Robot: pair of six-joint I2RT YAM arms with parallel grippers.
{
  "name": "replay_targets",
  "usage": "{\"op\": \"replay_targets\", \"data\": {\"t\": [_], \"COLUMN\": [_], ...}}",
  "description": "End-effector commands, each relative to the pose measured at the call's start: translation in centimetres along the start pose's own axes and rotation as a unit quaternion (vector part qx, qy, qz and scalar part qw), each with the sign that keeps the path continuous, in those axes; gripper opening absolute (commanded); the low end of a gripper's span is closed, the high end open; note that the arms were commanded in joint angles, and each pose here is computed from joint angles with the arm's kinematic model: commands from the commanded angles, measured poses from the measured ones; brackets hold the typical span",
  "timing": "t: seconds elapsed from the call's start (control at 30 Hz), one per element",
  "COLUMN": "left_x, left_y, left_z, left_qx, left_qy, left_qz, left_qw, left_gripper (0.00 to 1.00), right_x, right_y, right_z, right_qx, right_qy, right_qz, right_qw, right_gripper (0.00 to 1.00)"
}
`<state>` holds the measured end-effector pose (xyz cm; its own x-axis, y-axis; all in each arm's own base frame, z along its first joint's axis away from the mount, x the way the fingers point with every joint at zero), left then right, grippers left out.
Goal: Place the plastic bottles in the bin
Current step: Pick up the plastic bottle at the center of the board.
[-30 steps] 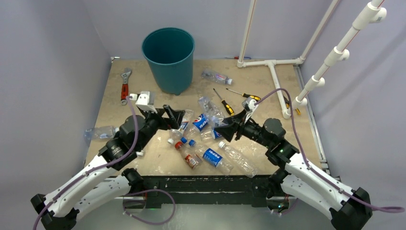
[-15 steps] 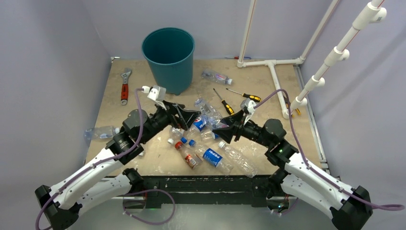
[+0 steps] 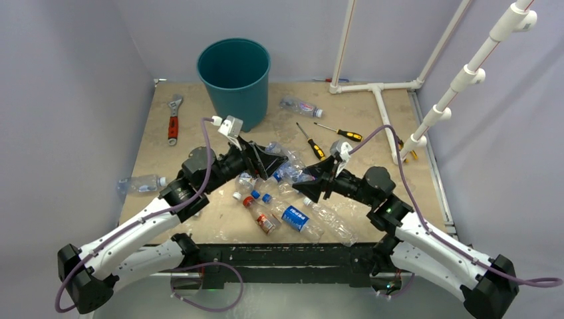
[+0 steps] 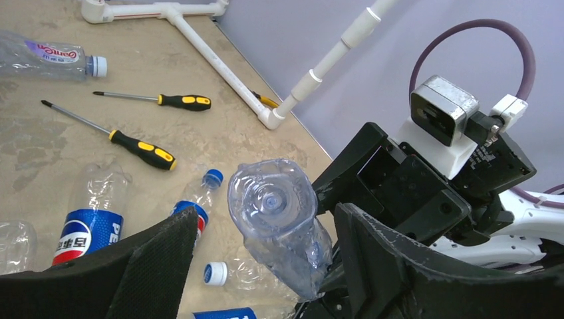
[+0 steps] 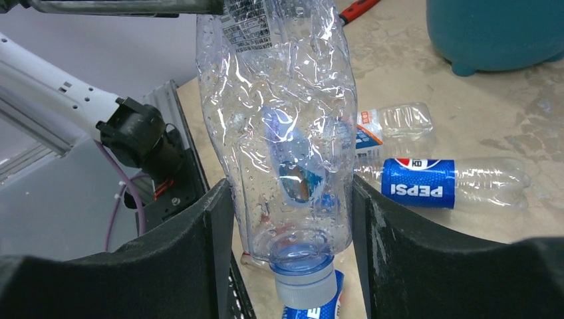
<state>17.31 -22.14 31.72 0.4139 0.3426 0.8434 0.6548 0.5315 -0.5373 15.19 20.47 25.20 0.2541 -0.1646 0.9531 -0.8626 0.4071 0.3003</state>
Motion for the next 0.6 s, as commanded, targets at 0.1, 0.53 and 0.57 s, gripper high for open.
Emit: {"op": "replay_targets", "data": {"t": [0.1, 0.53, 0.57], "left_x": [0.29, -0.29, -0.18], "left_y": [-0.63, -0.70, -0.70], "left_z": [-0.39, -0.23, -0.14], "left_qx": [-0.030, -0.044, -0.042], "left_qy": [-0.007, 0.003, 0.001], "left_qz": [0.003, 0.003, 0.003], "left_qw": [1.000, 0.999, 0.999], "left_gripper": [0.56, 0.00, 0.00], "right_x": [1.94, 1.81, 1.89], "right_y": [0.76, 0.79, 0.77], "right_z": [-0.67, -0.94, -0.92], "right_qx": [0.007, -0.002, -0.006], "right_qy": [-0.025, -0.021, -0.023], "right_qz": [0.025, 0.015, 0.011], "right_qw": [0.999, 1.000, 1.000], "right_gripper": [0.00, 0.26, 0.37]}}
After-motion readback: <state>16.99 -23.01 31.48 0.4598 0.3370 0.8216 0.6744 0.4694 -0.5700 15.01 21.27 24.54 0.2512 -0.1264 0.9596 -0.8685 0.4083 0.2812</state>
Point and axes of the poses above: each gripper's point midway between its finger pads, its own z axis back along the fingers, its own y axis along the line the jaws close on, x = y × z, the point moved 7 cm from there along z, back along the fingers, and after that the axes turned 2 degrees about -z, right-handed, at the moved point
